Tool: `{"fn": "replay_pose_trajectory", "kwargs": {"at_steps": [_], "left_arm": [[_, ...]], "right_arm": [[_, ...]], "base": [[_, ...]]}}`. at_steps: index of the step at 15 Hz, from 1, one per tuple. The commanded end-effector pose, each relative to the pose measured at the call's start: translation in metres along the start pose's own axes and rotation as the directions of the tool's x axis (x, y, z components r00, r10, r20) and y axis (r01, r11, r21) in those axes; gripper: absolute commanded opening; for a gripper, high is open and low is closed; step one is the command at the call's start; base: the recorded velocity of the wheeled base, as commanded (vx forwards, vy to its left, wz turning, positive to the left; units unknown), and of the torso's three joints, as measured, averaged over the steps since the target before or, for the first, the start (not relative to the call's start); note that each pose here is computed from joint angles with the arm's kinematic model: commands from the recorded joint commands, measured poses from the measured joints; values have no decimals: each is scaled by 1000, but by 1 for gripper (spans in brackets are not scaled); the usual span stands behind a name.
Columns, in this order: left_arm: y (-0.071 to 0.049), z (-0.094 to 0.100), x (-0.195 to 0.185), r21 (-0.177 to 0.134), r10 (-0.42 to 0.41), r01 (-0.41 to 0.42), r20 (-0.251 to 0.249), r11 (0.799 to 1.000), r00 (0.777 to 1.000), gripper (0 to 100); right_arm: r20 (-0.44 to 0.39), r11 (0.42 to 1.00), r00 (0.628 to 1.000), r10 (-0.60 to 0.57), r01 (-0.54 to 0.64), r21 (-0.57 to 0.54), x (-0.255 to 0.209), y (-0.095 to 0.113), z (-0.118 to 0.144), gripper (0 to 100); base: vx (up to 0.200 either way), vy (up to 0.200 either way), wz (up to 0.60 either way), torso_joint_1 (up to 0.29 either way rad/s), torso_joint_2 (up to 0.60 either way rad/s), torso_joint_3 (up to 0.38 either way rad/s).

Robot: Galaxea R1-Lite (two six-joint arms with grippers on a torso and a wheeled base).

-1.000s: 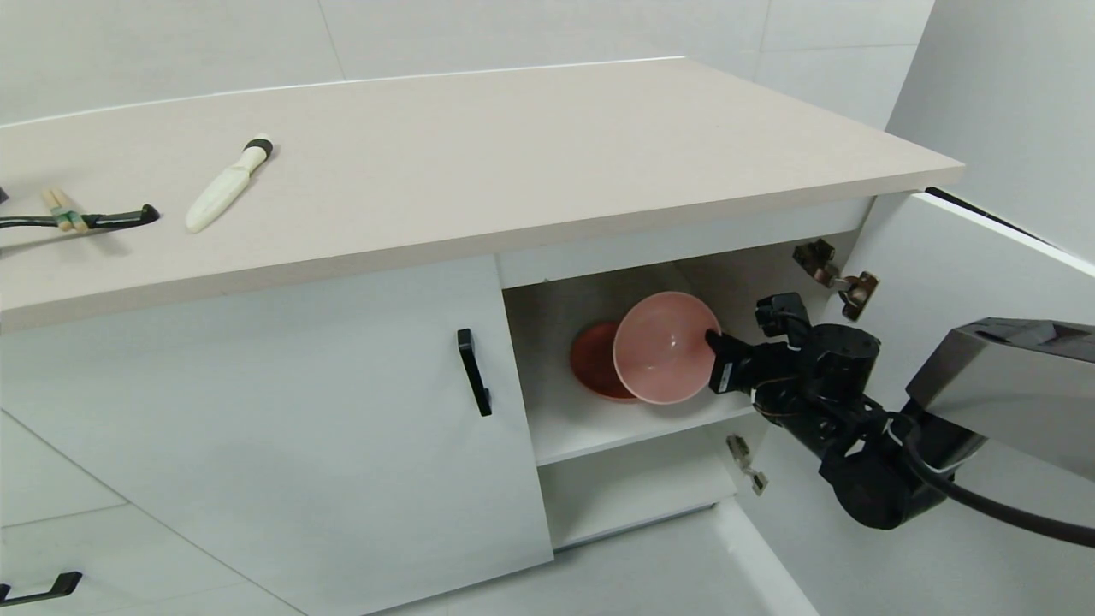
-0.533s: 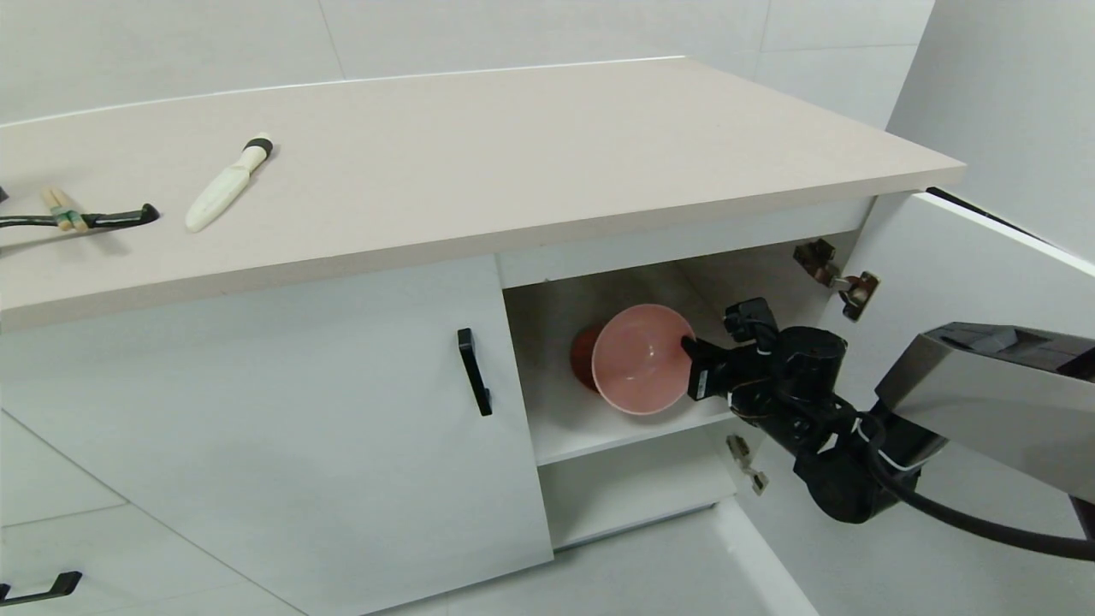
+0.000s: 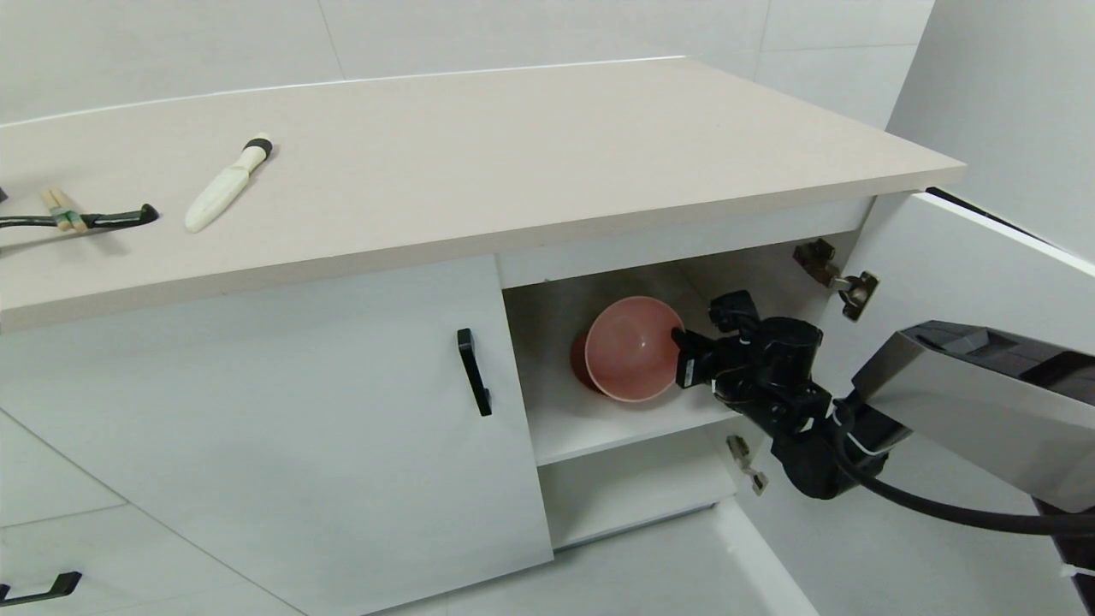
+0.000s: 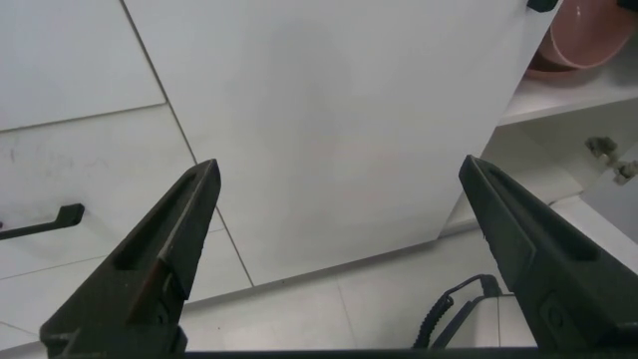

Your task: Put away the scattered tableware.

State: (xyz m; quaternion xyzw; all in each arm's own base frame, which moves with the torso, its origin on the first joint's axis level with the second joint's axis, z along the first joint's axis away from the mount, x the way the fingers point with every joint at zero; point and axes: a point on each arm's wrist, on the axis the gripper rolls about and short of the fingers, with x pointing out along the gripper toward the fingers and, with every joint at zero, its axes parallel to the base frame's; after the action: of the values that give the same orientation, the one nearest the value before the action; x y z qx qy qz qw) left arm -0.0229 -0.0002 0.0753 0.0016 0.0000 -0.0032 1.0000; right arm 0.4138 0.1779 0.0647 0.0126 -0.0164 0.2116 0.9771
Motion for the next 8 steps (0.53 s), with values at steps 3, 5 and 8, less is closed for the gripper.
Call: {"fn": "replay_pose_trajectory", "kwargs": {"at_steps": [3, 5, 8], "left_arm": [[0, 0, 0, 1, 0, 0, -2, 1000, 1000, 100], [0, 0, 0, 1, 0, 0, -2, 1000, 1000, 100], [0, 0, 0, 1, 0, 0, -2, 1000, 1000, 100]], "right_arm": [[6, 1000, 1000, -12, 12, -1, 9, -6, -9, 0], [1, 1000, 1000, -12, 12, -1, 9, -6, -12, 0], [4, 1000, 1000, -10, 10, -1, 9, -6, -11, 0]], "base": [[0, 0, 0, 0, 0, 0], [0, 0, 0, 0, 0, 0], [0, 0, 0, 0, 0, 0]]}}
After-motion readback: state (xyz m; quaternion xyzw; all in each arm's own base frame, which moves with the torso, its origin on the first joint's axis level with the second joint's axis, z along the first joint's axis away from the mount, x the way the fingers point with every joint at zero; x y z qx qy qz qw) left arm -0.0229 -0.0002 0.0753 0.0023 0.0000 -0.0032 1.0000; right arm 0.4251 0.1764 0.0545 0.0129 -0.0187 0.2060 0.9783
